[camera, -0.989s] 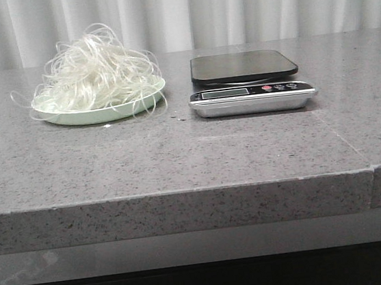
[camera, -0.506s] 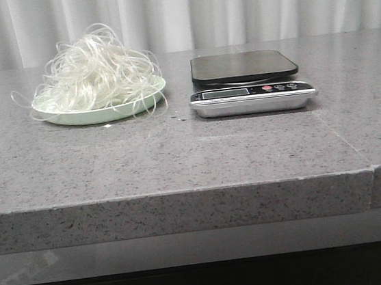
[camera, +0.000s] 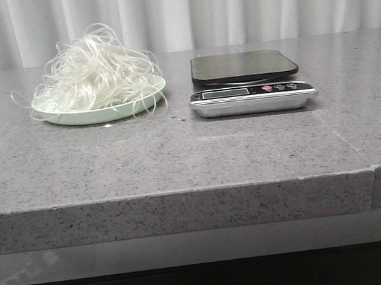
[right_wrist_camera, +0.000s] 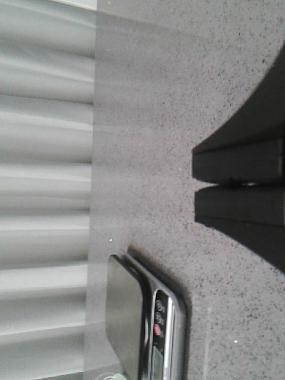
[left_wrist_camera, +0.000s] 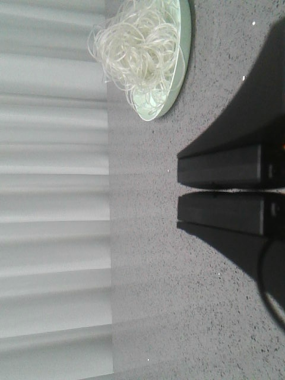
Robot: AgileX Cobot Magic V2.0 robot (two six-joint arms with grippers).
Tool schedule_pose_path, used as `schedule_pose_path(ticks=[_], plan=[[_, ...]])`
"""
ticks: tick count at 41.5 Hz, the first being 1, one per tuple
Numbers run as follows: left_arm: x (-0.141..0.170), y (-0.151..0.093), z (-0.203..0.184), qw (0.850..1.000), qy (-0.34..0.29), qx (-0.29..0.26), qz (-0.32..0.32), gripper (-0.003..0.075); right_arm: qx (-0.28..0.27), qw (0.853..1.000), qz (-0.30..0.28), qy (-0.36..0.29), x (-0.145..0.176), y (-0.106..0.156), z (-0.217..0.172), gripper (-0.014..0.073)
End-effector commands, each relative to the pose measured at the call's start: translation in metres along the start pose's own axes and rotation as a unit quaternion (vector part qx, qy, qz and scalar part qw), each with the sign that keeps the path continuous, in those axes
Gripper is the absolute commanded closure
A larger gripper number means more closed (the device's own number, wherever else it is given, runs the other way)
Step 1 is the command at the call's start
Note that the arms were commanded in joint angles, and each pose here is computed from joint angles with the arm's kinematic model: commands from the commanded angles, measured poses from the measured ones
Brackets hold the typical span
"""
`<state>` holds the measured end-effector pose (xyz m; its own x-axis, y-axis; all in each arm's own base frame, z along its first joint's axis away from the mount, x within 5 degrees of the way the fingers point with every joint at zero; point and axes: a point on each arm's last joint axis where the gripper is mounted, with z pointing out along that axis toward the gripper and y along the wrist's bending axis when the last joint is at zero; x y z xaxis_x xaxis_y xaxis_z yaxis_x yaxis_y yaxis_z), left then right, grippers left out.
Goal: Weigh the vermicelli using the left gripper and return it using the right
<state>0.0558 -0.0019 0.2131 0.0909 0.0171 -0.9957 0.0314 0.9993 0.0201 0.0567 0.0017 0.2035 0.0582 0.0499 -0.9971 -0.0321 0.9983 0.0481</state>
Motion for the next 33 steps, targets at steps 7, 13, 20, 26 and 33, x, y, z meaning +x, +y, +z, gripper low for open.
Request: schedule_pose_path(ticks=[7, 13, 20, 26, 33], plan=[[-0.0050, 0.0005, -0.0018, 0.999, -0.043, -0.003, -0.007, 0.0578, 0.000, 0.997, 0.016, -0.071, -0.0143, 0.0000, -0.0024, 0.0436], [-0.0050, 0.0005, -0.0018, 0.999, -0.043, -0.003, -0.007, 0.0578, 0.000, 0.997, 0.014, -0.078, -0.0155, 0.0001, -0.0026, 0.0436], [-0.0050, 0.0005, -0.0018, 0.999, -0.043, -0.003, -0.007, 0.0578, -0.001, 0.997, -0.011, -0.080, -0.0159, 0.0007, -0.0026, 0.0436], [-0.0050, 0.0005, -0.0018, 0.999, -0.043, -0.003, -0.007, 0.0578, -0.002, 0.996, -0.006, -0.088, -0.0173, 0.0006, -0.0029, 0.0436], [-0.0050, 0.0005, -0.0018, 0.999, -0.043, -0.003, -0.007, 0.0578, -0.001, 0.996, -0.006, -0.084, -0.0168, 0.0006, -0.0028, 0.0436]])
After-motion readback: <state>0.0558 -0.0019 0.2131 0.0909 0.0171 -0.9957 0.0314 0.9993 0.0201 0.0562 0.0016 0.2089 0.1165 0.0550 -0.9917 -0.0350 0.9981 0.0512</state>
